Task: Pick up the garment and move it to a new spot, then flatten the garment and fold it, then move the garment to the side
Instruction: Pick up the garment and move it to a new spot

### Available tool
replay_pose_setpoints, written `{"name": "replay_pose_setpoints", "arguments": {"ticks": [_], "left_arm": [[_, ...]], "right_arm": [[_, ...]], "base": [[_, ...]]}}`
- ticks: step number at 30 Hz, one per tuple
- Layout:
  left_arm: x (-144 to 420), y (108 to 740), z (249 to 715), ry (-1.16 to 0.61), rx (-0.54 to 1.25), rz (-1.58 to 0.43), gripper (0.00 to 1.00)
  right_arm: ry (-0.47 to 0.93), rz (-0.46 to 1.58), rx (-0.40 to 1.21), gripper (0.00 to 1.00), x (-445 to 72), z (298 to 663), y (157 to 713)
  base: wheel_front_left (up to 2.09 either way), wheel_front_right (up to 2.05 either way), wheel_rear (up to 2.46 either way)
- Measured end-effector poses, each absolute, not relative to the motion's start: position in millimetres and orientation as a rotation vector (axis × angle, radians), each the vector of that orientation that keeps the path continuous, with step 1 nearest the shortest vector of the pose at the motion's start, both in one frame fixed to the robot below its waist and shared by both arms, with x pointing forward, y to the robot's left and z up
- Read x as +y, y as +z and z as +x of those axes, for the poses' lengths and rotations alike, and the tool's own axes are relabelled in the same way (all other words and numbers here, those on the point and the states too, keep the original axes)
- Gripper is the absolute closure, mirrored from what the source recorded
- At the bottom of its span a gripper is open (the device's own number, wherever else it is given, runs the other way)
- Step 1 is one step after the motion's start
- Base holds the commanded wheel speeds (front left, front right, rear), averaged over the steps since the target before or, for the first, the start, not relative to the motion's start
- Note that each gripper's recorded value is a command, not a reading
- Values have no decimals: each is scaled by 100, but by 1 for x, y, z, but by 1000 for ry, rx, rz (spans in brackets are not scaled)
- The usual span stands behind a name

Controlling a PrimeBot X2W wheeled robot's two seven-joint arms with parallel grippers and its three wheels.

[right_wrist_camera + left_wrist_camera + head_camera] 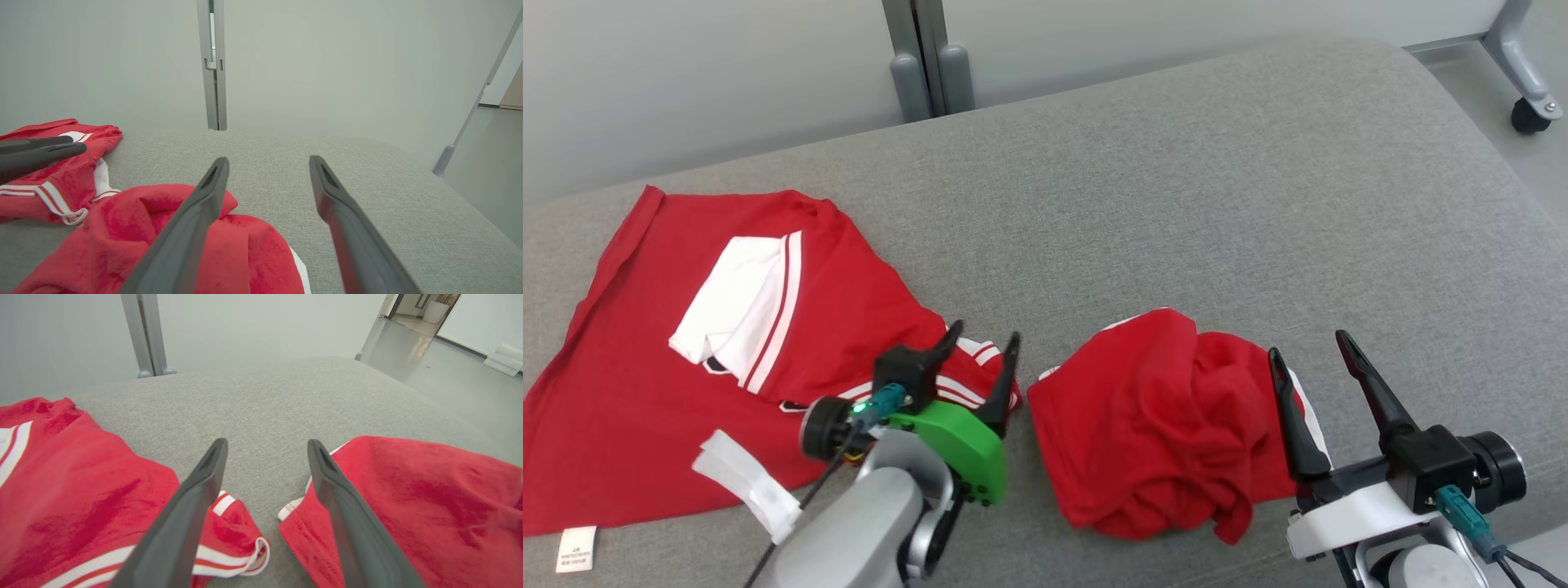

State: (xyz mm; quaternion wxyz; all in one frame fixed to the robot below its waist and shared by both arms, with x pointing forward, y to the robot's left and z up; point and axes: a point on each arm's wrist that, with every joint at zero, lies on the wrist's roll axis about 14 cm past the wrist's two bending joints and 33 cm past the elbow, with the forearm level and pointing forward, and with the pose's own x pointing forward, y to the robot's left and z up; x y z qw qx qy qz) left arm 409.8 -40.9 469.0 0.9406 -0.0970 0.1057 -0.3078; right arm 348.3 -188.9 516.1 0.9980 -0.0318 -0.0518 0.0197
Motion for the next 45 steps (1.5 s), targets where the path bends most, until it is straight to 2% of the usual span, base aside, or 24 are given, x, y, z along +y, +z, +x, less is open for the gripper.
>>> {"name": "replay_pose_setpoints", "arguments": {"ticks": [5, 14, 15, 16, 21, 25, 29, 35, 40, 43, 45], "left_arm": [[-4, 445, 437, -507, 322, -101, 0], [11, 392, 437, -489, 558, 104, 0], [13, 387, 437, -490, 572, 120, 53], [14, 384, 436, -495, 581, 129, 100], [18, 388, 441, -490, 545, 95, 100], [47, 426, 473, -377, 390, -3, 100], [129, 471, 508, -194, 257, 3, 100], [278, 521, 514, 106, 195, 134, 100], [379, 534, 495, 332, 254, 183, 100], [415, 521, 480, 419, 334, 209, 100], [419, 509, 476, 420, 366, 195, 100]], "right_arm": [[50, -58, -87, 0, -185, 351, 511], [28, -63, -80, 0, -192, 352, 509], [22, -63, -79, 0, -194, 352, 509], [17, -64, -77, 0, -196, 351, 509], [9, -63, -72, 0, -199, 351, 507], [20, -57, -67, 0, -195, 352, 505], [44, -58, -69, 0, -189, 357, 505], [99, -52, -69, 0, -171, 366, 503], [138, -50, -55, 0, -159, 375, 497], [145, -56, -48, 0, -157, 380, 494], [149, -55, -35, 0, -156, 382, 489]], "base": [[0, 0, 0], [0, 0, 0], [0, 0, 0], [0, 0, 0], [0, 0, 0], [0, 0, 0], [0, 0, 0], [0, 0, 0], [0, 0, 0], [0, 0, 0], [0, 0, 0]]}}
